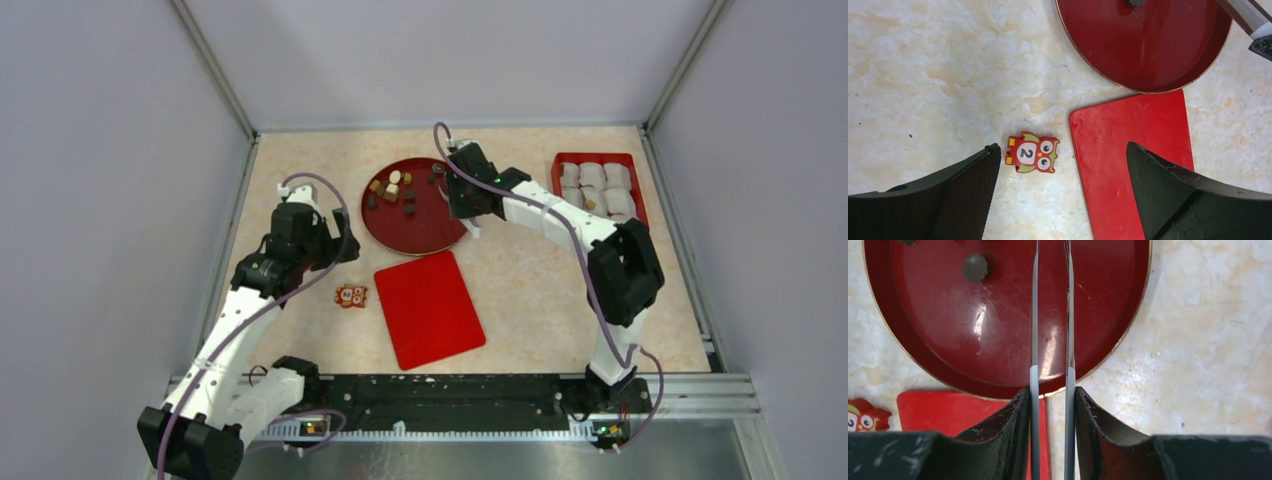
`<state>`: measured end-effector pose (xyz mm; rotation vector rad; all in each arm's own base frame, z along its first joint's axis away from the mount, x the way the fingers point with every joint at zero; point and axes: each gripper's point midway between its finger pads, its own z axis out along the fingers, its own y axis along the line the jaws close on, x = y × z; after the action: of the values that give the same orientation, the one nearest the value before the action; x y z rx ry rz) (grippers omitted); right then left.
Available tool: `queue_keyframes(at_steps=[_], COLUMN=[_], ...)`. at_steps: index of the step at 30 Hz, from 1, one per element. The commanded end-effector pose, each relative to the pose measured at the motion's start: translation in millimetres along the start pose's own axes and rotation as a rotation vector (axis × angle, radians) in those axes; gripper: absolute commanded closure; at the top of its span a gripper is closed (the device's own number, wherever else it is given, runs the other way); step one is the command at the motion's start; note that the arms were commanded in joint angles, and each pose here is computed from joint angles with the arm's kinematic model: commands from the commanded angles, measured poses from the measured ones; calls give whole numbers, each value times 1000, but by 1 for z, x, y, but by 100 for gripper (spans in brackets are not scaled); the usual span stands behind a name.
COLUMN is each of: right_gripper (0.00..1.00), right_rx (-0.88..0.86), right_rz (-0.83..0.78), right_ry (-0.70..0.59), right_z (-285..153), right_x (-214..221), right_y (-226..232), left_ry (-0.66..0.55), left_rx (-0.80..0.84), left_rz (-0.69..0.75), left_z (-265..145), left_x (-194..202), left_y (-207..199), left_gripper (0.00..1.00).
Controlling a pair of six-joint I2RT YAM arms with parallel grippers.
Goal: Pack the chocolate
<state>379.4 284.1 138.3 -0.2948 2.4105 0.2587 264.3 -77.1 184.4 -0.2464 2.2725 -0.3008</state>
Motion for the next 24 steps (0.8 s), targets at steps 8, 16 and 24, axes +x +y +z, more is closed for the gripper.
queue_keyframes(at_steps=[8, 16, 24], right_gripper=[65, 65, 64], right_rx=[29, 28, 51], right_rz=[10, 2, -30], right_ry=[-106, -81, -61], right_z=[24, 38, 56], right_x=[-39, -40, -45], right_y=[14, 20, 27], left_ry=[-57, -49, -52], left_rx=[-6, 3, -3], left_rz=[20, 39, 49], left_z=[-3, 5, 8], left_x=[-18, -18, -19], left_y=[0, -1, 2], left_gripper=[1, 1, 1])
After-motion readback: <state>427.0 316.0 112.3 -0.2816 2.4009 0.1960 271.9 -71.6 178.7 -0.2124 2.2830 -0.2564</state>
